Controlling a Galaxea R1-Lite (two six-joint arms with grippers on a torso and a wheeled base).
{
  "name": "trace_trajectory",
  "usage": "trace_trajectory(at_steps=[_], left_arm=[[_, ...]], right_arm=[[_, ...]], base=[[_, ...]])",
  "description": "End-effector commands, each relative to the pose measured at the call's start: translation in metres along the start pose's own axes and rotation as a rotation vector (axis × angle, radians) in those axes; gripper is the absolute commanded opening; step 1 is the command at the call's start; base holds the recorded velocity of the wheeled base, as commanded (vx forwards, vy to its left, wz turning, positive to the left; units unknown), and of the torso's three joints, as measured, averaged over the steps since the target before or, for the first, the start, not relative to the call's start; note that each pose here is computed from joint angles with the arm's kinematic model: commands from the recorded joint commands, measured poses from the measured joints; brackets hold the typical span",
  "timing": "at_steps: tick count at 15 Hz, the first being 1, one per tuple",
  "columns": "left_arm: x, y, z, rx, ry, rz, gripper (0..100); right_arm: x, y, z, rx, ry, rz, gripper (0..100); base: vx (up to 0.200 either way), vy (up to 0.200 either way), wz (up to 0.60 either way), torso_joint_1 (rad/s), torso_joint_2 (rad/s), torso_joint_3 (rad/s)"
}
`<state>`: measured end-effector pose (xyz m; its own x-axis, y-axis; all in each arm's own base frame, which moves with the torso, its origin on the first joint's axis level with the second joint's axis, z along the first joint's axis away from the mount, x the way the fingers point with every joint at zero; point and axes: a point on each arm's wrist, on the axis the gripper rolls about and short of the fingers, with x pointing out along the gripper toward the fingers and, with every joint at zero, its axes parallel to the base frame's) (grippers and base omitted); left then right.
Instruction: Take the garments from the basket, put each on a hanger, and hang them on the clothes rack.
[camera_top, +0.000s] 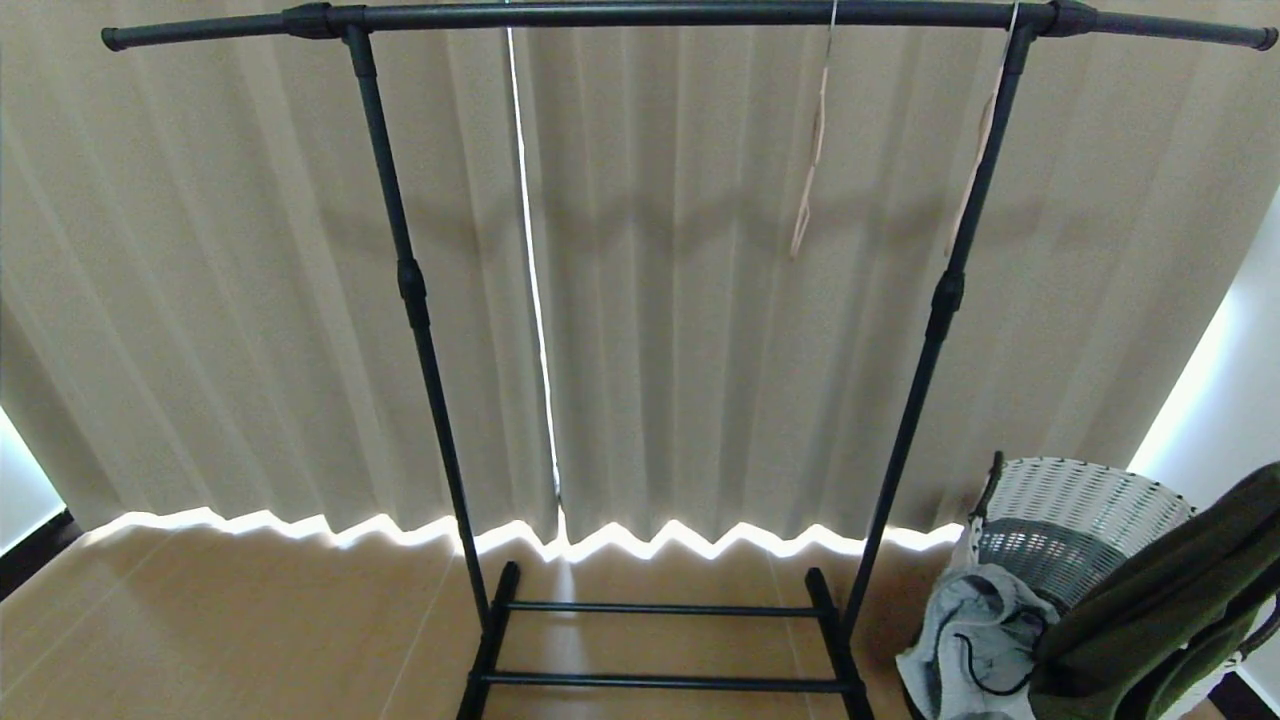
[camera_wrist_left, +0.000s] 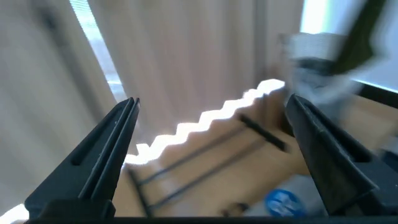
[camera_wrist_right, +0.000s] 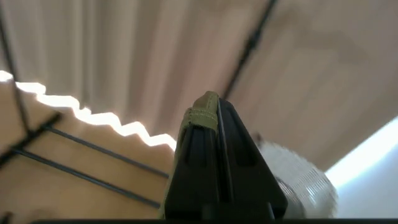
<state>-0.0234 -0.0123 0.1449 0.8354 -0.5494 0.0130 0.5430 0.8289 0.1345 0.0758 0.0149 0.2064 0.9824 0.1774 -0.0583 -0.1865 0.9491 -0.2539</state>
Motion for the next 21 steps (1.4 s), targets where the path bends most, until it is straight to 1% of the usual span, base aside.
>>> trace_trajectory(at_steps=[1, 3, 4, 5, 6, 7, 8, 9, 10, 11, 13, 15, 16, 17, 18, 19, 20, 21], left_arm=[[0.039, 0.027, 0.045, -0.096, 0.101, -0.224, 100], [0.070, 0.042, 0.066, -0.133, 0.150, -0.358, 100], [0.084, 0.047, 0.076, -0.138, 0.160, -0.392, 100], [0.105, 0.052, 0.087, -0.147, 0.181, -0.440, 100], [0.123, 0.054, 0.096, -0.141, 0.190, -0.464, 100], [0.144, 0.052, 0.100, -0.135, 0.220, -0.471, 100], [0.169, 0.044, 0.102, -0.114, 0.242, -0.464, 100], [0.191, 0.032, 0.098, -0.091, 0.254, -0.468, 100], [0.207, 0.019, 0.095, -0.075, 0.248, -0.476, 100], [0.228, -0.004, 0.089, -0.063, 0.249, -0.508, 100], [0.254, -0.047, 0.073, -0.073, 0.289, -0.546, 100], [0.276, -0.085, 0.057, -0.083, 0.321, -0.536, 100], [0.284, -0.096, 0.052, -0.086, 0.330, -0.525, 100], [0.303, -0.120, 0.047, -0.097, 0.337, -0.521, 100], [0.314, -0.135, 0.049, -0.107, 0.325, -0.537, 100], [0.319, -0.141, 0.050, -0.110, 0.318, -0.544, 100], [0.332, -0.154, 0.052, -0.118, 0.299, -0.558, 100], [0.349, -0.167, 0.050, -0.123, 0.287, -0.548, 100]], right_arm=[[0.022, 0.003, 0.024, 0.024, -0.018, 0.091, 0], [0.039, 0.005, 0.047, 0.079, -0.043, 0.142, 0], [0.045, 0.006, 0.054, 0.100, -0.048, 0.150, 0], [0.045, 0.006, 0.054, 0.100, -0.048, 0.150, 0], [0.056, 0.009, 0.062, 0.106, -0.049, 0.172, 0], [0.057, 0.009, 0.062, 0.106, -0.050, 0.172, 0], [0.057, 0.009, 0.063, 0.108, -0.053, 0.171, 0], [0.056, 0.008, 0.064, 0.109, -0.059, 0.170, 0], [0.056, 0.008, 0.065, 0.114, -0.061, 0.172, 0], [0.057, 0.008, 0.065, 0.127, -0.058, 0.172, 0], [0.058, 0.009, 0.064, 0.154, -0.055, 0.208, 0], [0.058, 0.009, 0.069, 0.169, -0.080, 0.257, 0], [0.058, 0.009, 0.071, 0.174, -0.087, 0.263, 0], [0.059, 0.010, 0.071, 0.188, -0.088, 0.284, 0], [0.060, 0.010, 0.072, 0.213, -0.090, 0.311, 0], [0.060, 0.011, 0.073, 0.228, -0.091, 0.325, 0], [0.061, 0.011, 0.074, 0.256, -0.091, 0.355, 0], [0.061, 0.013, 0.075, 0.261, -0.092, 0.377, 0]], base=[[0.000, 0.000, 0.00, 0.000, 0.00, 0.000], [0.000, 0.000, 0.00, 0.000, 0.00, 0.000], [0.000, 0.000, 0.00, 0.000, 0.00, 0.000], [0.000, 0.000, 0.00, 0.000, 0.00, 0.000], [0.000, 0.000, 0.00, 0.000, 0.00, 0.000], [0.000, 0.000, 0.00, 0.000, 0.00, 0.000], [0.000, 0.000, 0.00, 0.000, 0.00, 0.000], [0.000, 0.000, 0.00, 0.000, 0.00, 0.000], [0.000, 0.000, 0.00, 0.000, 0.00, 0.000], [0.000, 0.000, 0.00, 0.000, 0.00, 0.000], [0.000, 0.000, 0.00, 0.000, 0.00, 0.000], [0.000, 0.000, 0.00, 0.000, 0.00, 0.000], [0.000, 0.000, 0.00, 0.000, 0.00, 0.000], [0.000, 0.000, 0.00, 0.000, 0.00, 0.000], [0.000, 0.000, 0.00, 0.000, 0.00, 0.000], [0.000, 0.000, 0.00, 0.000, 0.00, 0.000], [0.000, 0.000, 0.00, 0.000, 0.00, 0.000], [0.000, 0.000, 0.00, 0.000, 0.00, 0.000]])
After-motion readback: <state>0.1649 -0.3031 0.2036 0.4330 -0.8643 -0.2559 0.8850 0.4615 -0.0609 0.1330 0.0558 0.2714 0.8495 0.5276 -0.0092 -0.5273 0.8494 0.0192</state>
